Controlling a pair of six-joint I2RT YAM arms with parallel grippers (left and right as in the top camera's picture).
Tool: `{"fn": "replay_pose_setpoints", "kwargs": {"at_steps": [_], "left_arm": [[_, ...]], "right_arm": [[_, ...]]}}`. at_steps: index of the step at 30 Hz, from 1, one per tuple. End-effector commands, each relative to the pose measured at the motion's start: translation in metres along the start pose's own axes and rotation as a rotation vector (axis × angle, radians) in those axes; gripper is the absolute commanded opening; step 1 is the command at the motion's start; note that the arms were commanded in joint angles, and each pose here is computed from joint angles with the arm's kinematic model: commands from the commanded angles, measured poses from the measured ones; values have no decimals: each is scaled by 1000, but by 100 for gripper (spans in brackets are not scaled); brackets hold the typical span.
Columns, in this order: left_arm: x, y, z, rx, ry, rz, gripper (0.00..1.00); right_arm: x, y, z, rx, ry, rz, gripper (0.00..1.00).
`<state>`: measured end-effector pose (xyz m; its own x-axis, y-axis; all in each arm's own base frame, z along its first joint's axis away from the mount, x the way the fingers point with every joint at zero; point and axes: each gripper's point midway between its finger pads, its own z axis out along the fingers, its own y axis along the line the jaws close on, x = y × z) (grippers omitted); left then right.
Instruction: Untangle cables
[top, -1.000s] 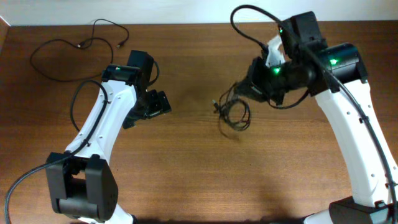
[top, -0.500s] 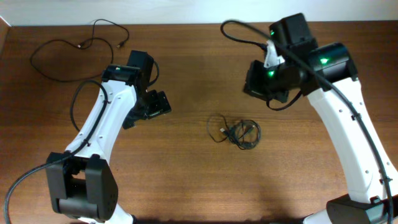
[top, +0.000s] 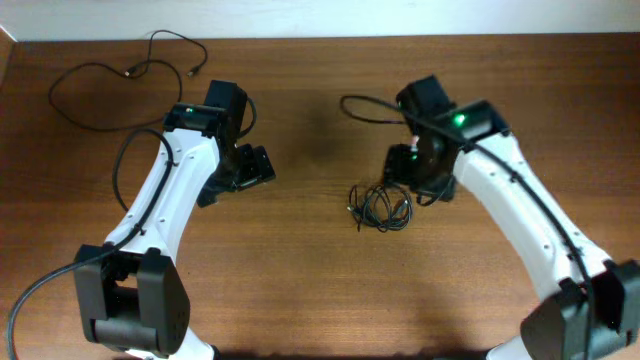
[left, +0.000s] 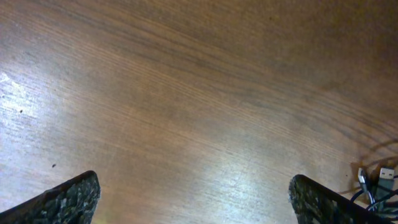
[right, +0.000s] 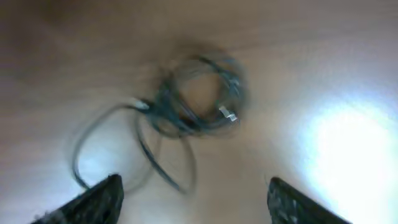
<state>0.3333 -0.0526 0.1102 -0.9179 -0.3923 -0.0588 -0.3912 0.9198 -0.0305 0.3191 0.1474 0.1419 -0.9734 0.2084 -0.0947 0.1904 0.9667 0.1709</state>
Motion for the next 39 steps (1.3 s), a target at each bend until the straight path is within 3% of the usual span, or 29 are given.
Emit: {"fn": "replay_pose_setpoints", "kwargs": {"at_steps": [1, 5, 7, 8, 11, 14, 18, 21, 23, 25, 27, 28, 31, 32, 33, 34, 36, 37, 38, 39], "left_arm": [[-1, 1, -1, -8, -7, -6, 99], [-1, 1, -1, -8, -7, -6, 99], [-1, 1, -1, -8, -7, -6, 99], [-1, 1, -1, -8, -7, -6, 99], [-1, 1, -1, -8, -7, -6, 99], [-1, 1, -1, -8, -7, -6, 99], [-1, 1, -1, -8, -7, -6, 99], [-1, 1, -1, -8, -7, -6, 99], [-1, 1, -1, -8, -7, -6, 99], [-1, 1, -1, -7, -7, -6, 99], [-1, 1, -1, -8, -7, -6, 99], [-1, 1, -1, -7, -7, -6, 99], [-1, 1, -1, -8, -7, -6, 99], [-1, 1, -1, -8, -7, -6, 99], [-1, 1, -1, -7, -7, -6, 99], [-1, 1, -1, -8, -7, -6, 99], [-1, 1, -1, -8, -7, -6, 99], [-1, 1, -1, -8, -7, -6, 99], [-1, 1, -1, -7, -7, -6, 99], [-1, 1, -1, -8, -7, -6, 99]], "right_arm": [[29, 9, 46, -105, 94, -160, 70], [53, -5, 80, -87, 143, -163, 70], [56, -7, 82, -86, 155, -157, 7], [57, -3, 80, -110, 162, -154, 4], [44, 37, 40, -276, 154, -169, 4], [21, 69, -59, -349, 80, -200, 4], [8, 93, -207, -483, -197, -328, 4], [7, 98, -260, -552, -338, -364, 4], [-11, 79, -259, -428, -426, -306, 4], [-32, 14, -228, -115, -445, 149, 4], [-14, 14, -199, -123, -289, 349, 4], [0, 47, -194, -271, -160, 256, 4], [38, 136, -244, -804, 16, -197, 4], [37, 141, -249, -839, 9, -216, 4], [20, 136, -242, -774, -78, -199, 4], [-18, 98, -219, -505, -264, -83, 4], [-39, 11, -196, -46, -414, 276, 4], [-28, 2, -189, -8, -363, 359, 4], [-8, 25, -183, -118, -223, 325, 4], [12, 61, -188, -306, -89, 180, 4]]}}
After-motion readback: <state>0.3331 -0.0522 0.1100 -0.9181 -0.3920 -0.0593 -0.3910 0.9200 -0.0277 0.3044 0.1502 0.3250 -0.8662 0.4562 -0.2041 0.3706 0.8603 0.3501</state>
